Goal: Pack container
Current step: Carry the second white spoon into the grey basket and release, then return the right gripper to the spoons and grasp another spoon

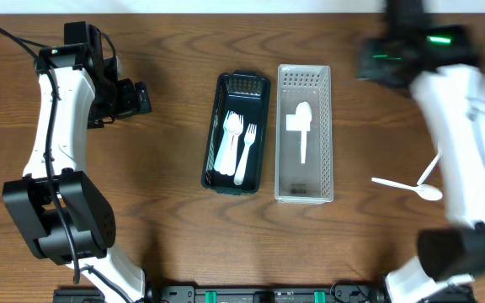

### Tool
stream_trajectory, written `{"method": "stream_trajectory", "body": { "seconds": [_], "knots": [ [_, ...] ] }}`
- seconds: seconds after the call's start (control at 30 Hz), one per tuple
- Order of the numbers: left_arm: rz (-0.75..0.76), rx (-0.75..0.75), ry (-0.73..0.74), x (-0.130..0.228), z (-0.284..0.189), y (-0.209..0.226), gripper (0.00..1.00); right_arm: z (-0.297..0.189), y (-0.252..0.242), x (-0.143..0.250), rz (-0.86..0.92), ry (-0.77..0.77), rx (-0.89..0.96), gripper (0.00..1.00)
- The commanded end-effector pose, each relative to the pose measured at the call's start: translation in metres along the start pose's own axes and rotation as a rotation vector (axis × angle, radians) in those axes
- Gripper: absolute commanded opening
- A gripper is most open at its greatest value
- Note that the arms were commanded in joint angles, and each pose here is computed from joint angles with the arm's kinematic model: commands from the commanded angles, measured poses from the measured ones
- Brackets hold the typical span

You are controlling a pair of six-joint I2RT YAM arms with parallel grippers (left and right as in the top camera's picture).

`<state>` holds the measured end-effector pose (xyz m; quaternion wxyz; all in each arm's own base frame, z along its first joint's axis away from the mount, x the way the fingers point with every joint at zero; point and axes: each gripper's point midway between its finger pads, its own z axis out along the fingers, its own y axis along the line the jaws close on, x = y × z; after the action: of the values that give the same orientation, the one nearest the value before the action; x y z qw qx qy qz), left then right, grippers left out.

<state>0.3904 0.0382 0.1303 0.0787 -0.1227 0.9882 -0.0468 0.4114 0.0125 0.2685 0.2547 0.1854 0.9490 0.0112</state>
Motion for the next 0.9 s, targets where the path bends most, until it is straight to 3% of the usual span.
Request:
{"method": "stream_trajectory", "body": {
  "seconds": [0.0, 0.2, 0.47, 0.87],
  "knots": [
    [0.010, -0.006, 0.014, 0.002, 0.003, 0.001, 0.98, 0.007, -0.072, -0.003, 0.213, 0.037, 0.161, 0.56],
    [0.010, -0.006, 0.015, 0.002, 0.003, 0.001, 0.98, 0.039, -0.159, 0.019, 0.450, 0.141, 0.255, 0.59],
    [0.010, -0.006, 0.014, 0.002, 0.003, 0.001, 0.98, 0.110, -0.225, 0.076, 0.509, 0.242, 0.221, 0.57],
    [0.009, -0.007, 0.015, 0.003, 0.003, 0.001, 0.98, 0.159, -0.247, 0.105, 0.489, 0.249, 0.217, 0.59]
  ]
}}
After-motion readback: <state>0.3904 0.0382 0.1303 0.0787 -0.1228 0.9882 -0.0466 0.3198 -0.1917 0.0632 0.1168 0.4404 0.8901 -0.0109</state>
